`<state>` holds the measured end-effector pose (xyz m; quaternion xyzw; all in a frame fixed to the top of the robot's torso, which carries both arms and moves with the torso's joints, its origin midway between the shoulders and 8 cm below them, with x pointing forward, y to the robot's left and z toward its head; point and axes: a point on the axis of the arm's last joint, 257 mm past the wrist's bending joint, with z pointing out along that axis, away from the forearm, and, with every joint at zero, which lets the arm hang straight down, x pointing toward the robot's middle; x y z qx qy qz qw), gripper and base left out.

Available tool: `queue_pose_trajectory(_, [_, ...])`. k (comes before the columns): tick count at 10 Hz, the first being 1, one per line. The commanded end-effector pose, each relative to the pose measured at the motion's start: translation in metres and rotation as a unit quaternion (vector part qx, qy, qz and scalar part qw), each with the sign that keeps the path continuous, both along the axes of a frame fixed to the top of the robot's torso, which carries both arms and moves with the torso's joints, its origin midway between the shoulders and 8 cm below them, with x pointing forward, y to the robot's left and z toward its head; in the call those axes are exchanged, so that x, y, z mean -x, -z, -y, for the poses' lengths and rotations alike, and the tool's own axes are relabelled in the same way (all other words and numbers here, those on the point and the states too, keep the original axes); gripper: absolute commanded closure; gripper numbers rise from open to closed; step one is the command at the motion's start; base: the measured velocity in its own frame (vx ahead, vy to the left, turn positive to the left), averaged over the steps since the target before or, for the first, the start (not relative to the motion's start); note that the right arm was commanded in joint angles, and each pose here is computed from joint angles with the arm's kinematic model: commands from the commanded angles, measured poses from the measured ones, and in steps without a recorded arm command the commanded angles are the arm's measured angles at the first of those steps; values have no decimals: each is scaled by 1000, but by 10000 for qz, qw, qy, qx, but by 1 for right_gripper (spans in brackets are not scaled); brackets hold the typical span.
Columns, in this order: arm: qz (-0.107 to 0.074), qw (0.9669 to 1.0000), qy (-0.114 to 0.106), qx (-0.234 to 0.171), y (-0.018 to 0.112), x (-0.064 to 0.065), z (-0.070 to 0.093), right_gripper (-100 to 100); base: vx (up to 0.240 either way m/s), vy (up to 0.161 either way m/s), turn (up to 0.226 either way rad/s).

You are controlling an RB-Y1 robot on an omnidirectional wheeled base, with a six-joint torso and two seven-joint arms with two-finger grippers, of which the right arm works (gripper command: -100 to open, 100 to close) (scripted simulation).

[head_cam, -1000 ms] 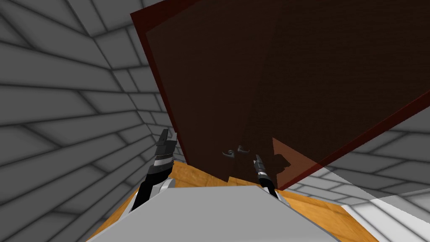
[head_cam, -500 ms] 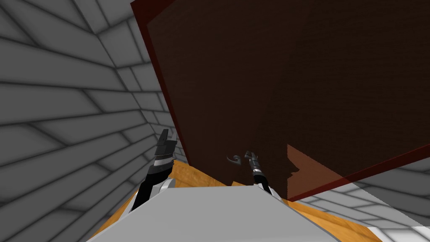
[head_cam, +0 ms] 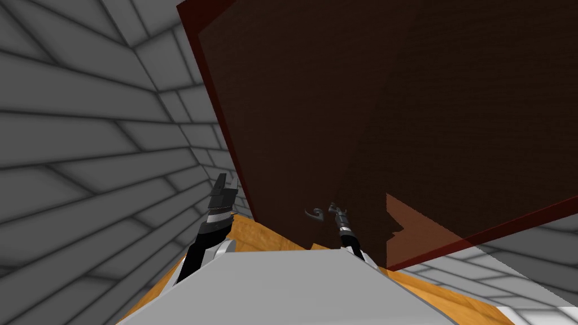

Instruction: Pull the door open

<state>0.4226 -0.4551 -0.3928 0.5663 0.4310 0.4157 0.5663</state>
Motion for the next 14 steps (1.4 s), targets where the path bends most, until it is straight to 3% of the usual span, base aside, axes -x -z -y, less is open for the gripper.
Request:
queue_pose_trajectory(1, [11, 10000, 24, 15, -1, 1, 4, 100, 0, 0, 0])
queue_pose_trajectory(2, [-76, 9998, 174, 77, 1, 14, 25, 100, -94, -57, -82])
queue_pose_trajectory(3, [-76, 9998, 174, 77, 1, 14, 25, 100, -115, -67, -30])
queue_pose_trajectory(4, [-116, 9995, 272, 121, 2, 23, 39, 100, -128, -36, -37])
queue_pose_trajectory(6, [-184, 9994, 290, 101, 7, 27, 40, 100, -63, -11, -29])
queue_pose_trajectory(9, [-179, 9987, 429, 198, 1, 39, 64, 100, -93, 8, -40])
queue_pose_trajectory(10, [-118, 9995, 244, 144, -1, 33, 44, -100, -147, 71, 98])
queue_pose_trajectory(14, [-31, 10000, -54, 49, 0, 26, 18, -100, -185, 52, 61])
